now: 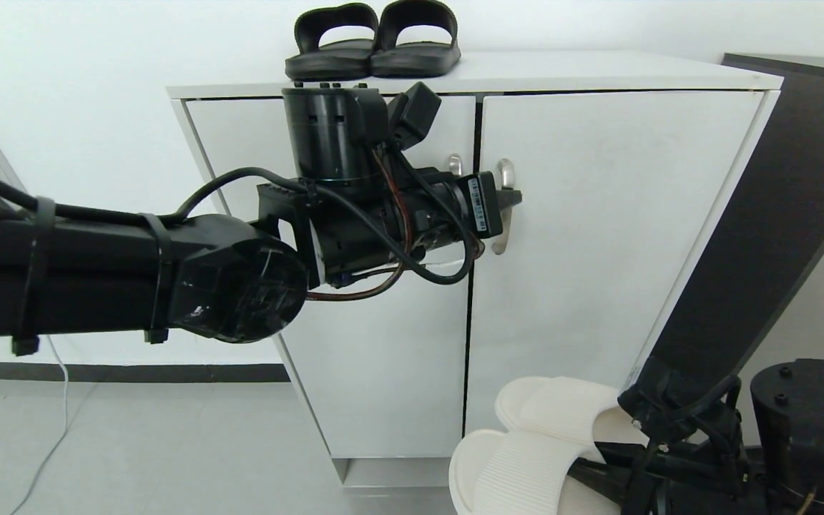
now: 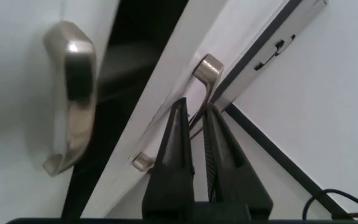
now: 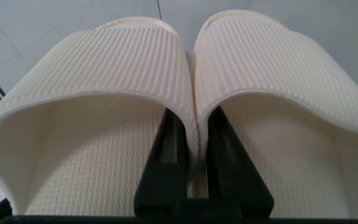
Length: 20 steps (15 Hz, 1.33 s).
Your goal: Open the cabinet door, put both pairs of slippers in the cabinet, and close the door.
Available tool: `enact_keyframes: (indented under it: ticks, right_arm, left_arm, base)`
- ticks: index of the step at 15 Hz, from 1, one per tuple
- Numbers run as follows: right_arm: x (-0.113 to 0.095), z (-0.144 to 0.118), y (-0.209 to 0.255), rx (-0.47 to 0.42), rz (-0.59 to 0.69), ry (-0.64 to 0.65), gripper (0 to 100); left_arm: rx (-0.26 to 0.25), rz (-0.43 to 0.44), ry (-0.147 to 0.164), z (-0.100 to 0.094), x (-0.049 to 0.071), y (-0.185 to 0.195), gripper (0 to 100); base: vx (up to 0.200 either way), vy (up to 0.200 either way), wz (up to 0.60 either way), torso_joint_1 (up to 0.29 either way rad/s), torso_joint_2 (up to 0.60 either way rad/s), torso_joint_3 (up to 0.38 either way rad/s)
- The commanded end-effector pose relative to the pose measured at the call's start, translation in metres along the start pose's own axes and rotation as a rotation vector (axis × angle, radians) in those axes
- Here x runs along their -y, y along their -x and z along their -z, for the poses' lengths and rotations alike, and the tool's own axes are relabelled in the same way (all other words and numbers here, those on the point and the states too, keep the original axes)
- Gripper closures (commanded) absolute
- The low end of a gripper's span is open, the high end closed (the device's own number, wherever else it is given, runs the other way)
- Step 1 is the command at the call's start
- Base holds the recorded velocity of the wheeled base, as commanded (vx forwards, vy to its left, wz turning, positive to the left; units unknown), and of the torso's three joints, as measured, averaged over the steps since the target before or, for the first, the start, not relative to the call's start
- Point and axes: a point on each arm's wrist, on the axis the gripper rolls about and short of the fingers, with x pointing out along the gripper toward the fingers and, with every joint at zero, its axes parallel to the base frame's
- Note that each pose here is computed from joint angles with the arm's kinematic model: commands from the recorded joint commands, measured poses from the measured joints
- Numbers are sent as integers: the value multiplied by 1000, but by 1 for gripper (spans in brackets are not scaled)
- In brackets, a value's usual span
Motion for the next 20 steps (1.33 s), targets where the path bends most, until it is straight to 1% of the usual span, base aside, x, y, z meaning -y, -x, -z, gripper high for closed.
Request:
enact_keyframes:
  ticks: [1,2,4,5,7,9,10,11,12,14,15,16,20]
  right_arm:
    - [-1,1,0,-2,-4,2,100]
    - [-1,1,0,-2,-5,2,100]
    - [-3,3,2,-8,-21,6,100]
    - [-6,6,4,-12,-32,12,100]
    - [-15,12,11,-21,-101,36,100]
    - [-17,20,18,-30,-167,85,100]
    - [-17,22,19,-32,-181,97,100]
    - [-17,23,19,-35,-183,101,100]
    - [-17,23,19,-35,-183,101,100]
    - [-17,23,19,-35,-182,101,100]
    - [-17,23,19,-37,-180,101,100]
    - [-17,24,18,-40,-180,101,100]
    - [-17,24,18,-41,-182,101,100]
  left_arm:
    - [8,6,-1,-5,7,14,100]
    - [5,9,0,-4,9,17,100]
    - [4,23,-1,-6,19,36,100]
    - [1,25,-1,-6,22,42,100]
    - [-6,49,-2,-5,33,56,100]
    - [-8,72,-3,-4,43,70,100]
    - [-8,72,-3,-4,44,74,100]
    - [-8,69,-2,-4,44,78,100]
    - [-6,57,-2,-4,41,78,100]
    - [6,24,-3,-7,29,75,100]
    - [8,16,-3,-8,27,72,100]
    - [8,3,-2,-8,22,66,100]
    - [13,-18,0,-10,12,54,100]
  base:
    - [0,0,0,0,0,0]
    - [0,0,0,0,0,0]
    - [0,0,0,0,0,0]
    - [0,0,0,0,0,0]
    - [0,0,0,0,0,0]
    - [0,0,0,0,0,0]
    - [0,0,0,0,0,0]
    - [0,0,0,0,0,0]
    - [0,0,0,0,0,0]
    - [0,0,0,0,0,0]
    - [0,0,0,0,0,0]
    - [0,0,0,0,0,0]
    - [0,0,0,0,0,0]
